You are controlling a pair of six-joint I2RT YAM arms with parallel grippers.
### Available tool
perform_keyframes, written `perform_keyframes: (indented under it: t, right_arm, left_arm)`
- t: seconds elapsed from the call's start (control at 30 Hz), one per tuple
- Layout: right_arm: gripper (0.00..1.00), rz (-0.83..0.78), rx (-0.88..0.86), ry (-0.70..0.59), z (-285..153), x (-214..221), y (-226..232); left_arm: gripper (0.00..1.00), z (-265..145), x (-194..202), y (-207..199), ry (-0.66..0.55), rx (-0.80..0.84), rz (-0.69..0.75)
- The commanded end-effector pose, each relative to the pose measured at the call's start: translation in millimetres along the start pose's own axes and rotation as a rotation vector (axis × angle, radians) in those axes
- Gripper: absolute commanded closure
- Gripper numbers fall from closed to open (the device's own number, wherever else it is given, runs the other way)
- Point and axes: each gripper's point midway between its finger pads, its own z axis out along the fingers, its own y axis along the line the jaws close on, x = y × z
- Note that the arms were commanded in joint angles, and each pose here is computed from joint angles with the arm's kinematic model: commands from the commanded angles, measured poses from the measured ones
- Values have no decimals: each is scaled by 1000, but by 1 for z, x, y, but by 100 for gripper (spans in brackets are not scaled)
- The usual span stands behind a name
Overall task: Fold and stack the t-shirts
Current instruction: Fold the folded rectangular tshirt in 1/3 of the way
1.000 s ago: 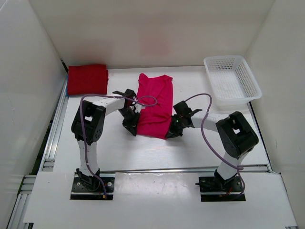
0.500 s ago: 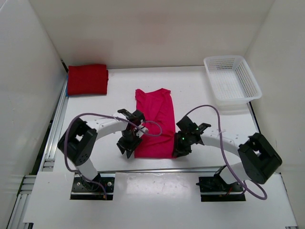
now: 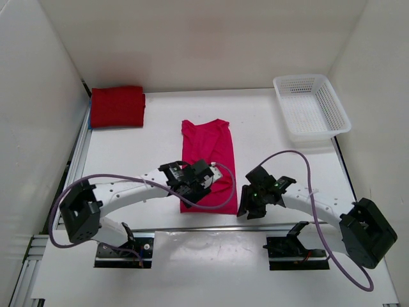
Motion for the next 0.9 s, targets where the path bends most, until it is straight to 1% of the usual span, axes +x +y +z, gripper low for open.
perform_keyframes:
  t: [0.0, 0.03, 0.1, 0.23, 0.33, 0.37, 0.4, 0.43, 0.47, 0.5, 0.57, 0.6, 0.63, 0.67, 0.73, 0.77, 0.8, 0.87]
  right_arm:
    - [49, 48, -13, -30, 0, -3, 2]
    - [49, 46, -26, -29, 0, -2, 2]
    - [49, 64, -35, -35, 0, -3, 5]
    - [48, 39, -73, -46, 3, -2, 16]
    - [48, 24, -82, -41, 4, 2, 20]
    - [48, 33, -77, -48, 5, 2, 18]
    - [48, 32, -84, -53, 6, 0, 20]
    - [48, 32, -82, -51, 8, 2, 18]
    - [47, 46, -81, -50, 9, 3, 16]
    - [45, 45, -85, -52, 11, 1, 17]
    - [42, 51, -102, -53, 12, 0, 22]
    - [41, 51, -101, -52, 14, -1, 22]
    - [41, 53, -101, -37, 15, 2, 22]
    - [41, 53, -101, -37, 15, 2, 22]
    - [46, 56, -84, -36, 18, 0, 21]
    - [53, 57, -74, -50, 18, -3, 20]
    - [68, 60, -59, -39, 20, -1, 17]
    - [81, 62, -46, -43, 22, -1, 14]
  left_arm:
    - [30, 17, -20, -1, -39, -34, 3]
    - [30, 26, -18, -2, -4, -44, 12]
    - [31, 33, -20, 3, 9, -79, 16]
    - [32, 43, -23, 11, 25, -142, 21]
    - [39, 49, -22, 13, 44, -161, 27]
    - [43, 49, -25, 14, 44, -170, 28]
    - [51, 49, -24, 20, 47, -186, 17]
    - [57, 54, -24, 19, 62, -186, 22]
    - [62, 55, -23, 24, 66, -199, 11]
    - [70, 57, -25, 28, 71, -203, 0]
    - [80, 59, -22, 33, 83, -215, -8]
    - [85, 58, -28, 33, 70, -216, -12]
    - [89, 56, -33, 38, 58, -220, -28]
    - [89, 55, -37, 43, 51, -225, -46]
    - [89, 54, -42, 50, 63, -201, -78]
    - [89, 55, -43, 53, 71, -194, -89]
    - [89, 57, -44, 55, 83, -176, -103]
    - [89, 63, -41, 68, 129, -163, -146]
